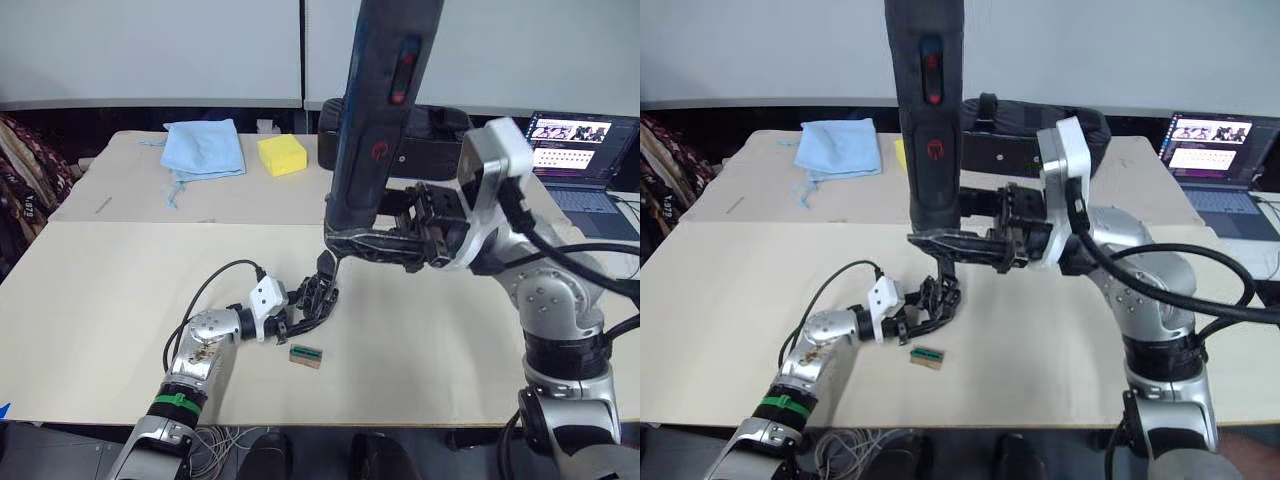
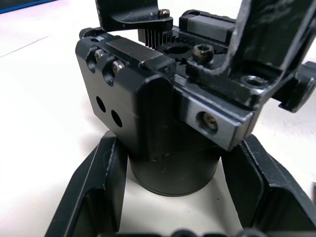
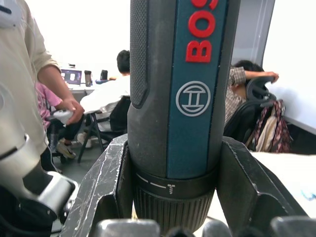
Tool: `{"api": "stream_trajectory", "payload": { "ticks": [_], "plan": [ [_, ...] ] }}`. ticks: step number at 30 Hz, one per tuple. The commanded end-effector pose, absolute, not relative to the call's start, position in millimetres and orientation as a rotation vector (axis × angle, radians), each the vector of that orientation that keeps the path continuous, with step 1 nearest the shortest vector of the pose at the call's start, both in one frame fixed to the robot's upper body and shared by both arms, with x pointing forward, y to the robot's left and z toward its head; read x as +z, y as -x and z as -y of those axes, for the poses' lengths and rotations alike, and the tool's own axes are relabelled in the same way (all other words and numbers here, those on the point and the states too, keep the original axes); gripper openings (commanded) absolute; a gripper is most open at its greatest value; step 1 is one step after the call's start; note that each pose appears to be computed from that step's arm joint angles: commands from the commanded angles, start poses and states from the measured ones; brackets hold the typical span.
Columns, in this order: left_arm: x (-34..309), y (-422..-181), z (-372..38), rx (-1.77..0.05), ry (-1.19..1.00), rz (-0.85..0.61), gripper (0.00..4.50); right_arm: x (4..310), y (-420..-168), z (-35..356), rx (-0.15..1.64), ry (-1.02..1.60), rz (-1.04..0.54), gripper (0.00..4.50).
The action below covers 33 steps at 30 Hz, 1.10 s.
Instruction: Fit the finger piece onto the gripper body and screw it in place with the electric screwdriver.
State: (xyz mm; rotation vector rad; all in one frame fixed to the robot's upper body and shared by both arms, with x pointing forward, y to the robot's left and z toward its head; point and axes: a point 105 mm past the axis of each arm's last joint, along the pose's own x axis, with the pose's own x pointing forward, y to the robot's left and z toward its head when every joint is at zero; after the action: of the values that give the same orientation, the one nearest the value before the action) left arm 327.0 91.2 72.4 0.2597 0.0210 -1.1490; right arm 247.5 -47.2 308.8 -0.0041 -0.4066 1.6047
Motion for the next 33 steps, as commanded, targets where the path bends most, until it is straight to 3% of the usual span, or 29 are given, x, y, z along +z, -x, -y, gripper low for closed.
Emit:
{"api": "stream_trajectory", "payload": {
  "ticks": [1, 16, 33],
  "plan": [
    [62.0, -326.8, -89.2, -1.166, -0.263, -0.063, 2.27, 325.6, -243.9, 41.3, 1.622, -0.005, 0.447, 1.92],
    [57.0, -319.3, -84.5, -1.228, -0.232, -0.099, 2.27, 310.6, -274.8, 3.1, 1.574, 0.041, 0.436, 1.92],
    [53.1, -314.6, -84.5, -1.251, -0.229, -0.132, 2.27, 284.0, -284.4, -1.7, 1.557, 0.086, 0.429, 1.92]
  ]
}}
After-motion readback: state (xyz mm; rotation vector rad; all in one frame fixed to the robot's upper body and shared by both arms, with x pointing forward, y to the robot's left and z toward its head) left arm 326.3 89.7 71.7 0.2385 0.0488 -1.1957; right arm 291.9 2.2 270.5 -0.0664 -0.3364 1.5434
